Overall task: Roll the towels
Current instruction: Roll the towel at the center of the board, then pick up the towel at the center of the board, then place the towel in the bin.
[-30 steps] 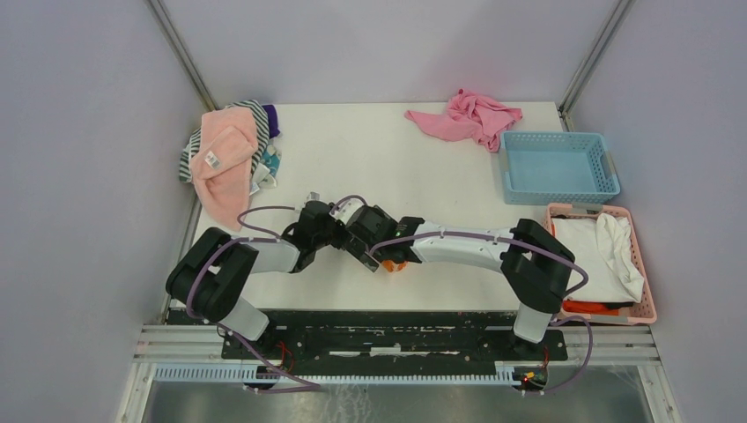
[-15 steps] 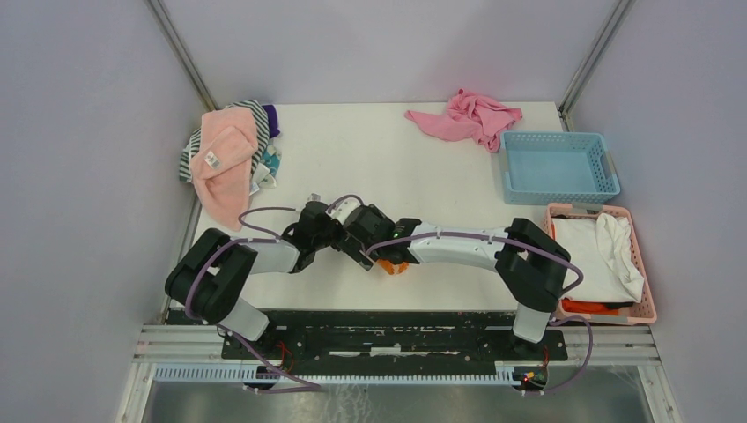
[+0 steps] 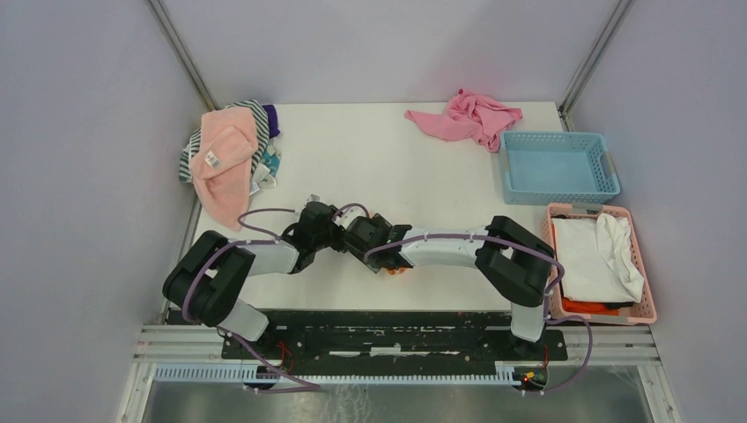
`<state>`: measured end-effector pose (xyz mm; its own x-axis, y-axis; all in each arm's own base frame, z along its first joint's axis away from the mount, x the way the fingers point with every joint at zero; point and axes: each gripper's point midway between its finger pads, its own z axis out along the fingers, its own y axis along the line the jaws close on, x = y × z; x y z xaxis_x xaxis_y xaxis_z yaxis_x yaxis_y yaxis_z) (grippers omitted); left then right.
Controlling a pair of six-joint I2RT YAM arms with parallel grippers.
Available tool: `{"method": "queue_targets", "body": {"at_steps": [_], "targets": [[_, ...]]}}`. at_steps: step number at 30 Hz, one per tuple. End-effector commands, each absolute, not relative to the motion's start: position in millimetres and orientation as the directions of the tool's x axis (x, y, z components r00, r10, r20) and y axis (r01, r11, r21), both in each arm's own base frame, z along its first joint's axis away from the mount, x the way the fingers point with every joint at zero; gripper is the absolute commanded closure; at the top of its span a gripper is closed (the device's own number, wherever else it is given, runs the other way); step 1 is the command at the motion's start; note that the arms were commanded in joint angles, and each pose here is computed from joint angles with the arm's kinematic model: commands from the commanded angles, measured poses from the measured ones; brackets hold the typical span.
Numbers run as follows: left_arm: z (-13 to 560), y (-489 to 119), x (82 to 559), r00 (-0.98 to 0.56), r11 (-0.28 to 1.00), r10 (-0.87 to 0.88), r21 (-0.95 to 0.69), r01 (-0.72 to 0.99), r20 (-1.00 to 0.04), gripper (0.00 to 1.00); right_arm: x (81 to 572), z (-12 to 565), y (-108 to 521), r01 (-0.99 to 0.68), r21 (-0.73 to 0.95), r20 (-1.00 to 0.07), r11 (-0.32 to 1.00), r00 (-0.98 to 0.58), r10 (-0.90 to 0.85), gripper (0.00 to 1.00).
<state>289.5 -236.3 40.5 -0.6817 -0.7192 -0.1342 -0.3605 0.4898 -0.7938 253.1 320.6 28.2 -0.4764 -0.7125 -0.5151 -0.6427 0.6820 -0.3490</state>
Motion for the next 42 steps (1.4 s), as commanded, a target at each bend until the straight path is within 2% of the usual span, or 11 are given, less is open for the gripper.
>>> {"method": "queue_targets", "body": {"at_steps": [1,3,5,12,14,16,24,31,34,37,42], "targets": [[16.1,-227.5,272.4,-0.692,0.556,-0.709,-0.714,-0.427,-0.138,0.54,249.7,6.7,306.8,-0.658,-0.362,-0.445,0.661,-0.501,-0.742,0.27],[16.9,-231.5,271.9,-0.701,0.562,-0.699,-0.714,-0.417,-0.140,0.53,246.9,1.3,315.8,-0.687,-0.330,-0.439,0.648,-0.496,-0.749,0.30],[15.9,-233.0,271.6,-0.706,0.564,-0.695,-0.713,-0.416,-0.138,0.52,244.2,-4.2,322.1,-0.712,-0.299,-0.426,0.636,-0.496,-0.756,0.39],[35.0,-221.8,287.7,-0.711,0.548,-0.688,-0.746,-0.378,-0.146,0.38,247.7,12.6,307.3,-0.712,-0.285,-0.429,0.642,-0.504,-0.750,0.88],[57.6,-215.9,302.4,-0.718,0.544,-0.676,-0.768,-0.338,-0.164,0.34,252.7,27.8,298.5,-0.698,-0.309,-0.438,0.646,-0.499,-0.748,0.95],[76.2,-198.8,315.8,-0.709,0.584,-0.669,-0.748,-0.316,-0.224,0.30,261.4,47.4,288.4,-0.674,-0.342,-0.449,0.654,-0.494,-0.744,0.99],[157.9,-98.9,343.2,-0.637,0.779,-0.581,-0.572,-0.257,-0.506,0.15,307.8,139.5,220.1,-0.505,-0.489,-0.493,0.712,-0.513,-0.703,1.00],[220.4,-53.5,335.3,-0.567,0.918,-0.387,-0.360,-0.165,-0.727,0.05,359.6,222.9,99.1,-0.204,-0.639,-0.506,0.741,-0.614,-0.605,1.00],[217.2,-43.6,331.2,-0.541,0.929,-0.368,-0.322,-0.182,-0.756,0.04,375.2,240.7,40.5,-0.062,-0.665,-0.515,0.744,-0.683,-0.518,1.00],[199.7,-43.4,326.7,-0.578,0.933,-0.357,-0.305,-0.189,-0.734,0.03,389.0,247.2,-16.6,0.087,-0.651,-0.547,0.754,-0.742,-0.387,1.00],[196.0,-49.6,323.6,-0.598,0.933,-0.351,-0.319,-0.164,-0.720,0.03,416.5,227.3,-85.5,0.238,-0.653,-0.545,0.719,-0.807,-0.228,1.00]]}}
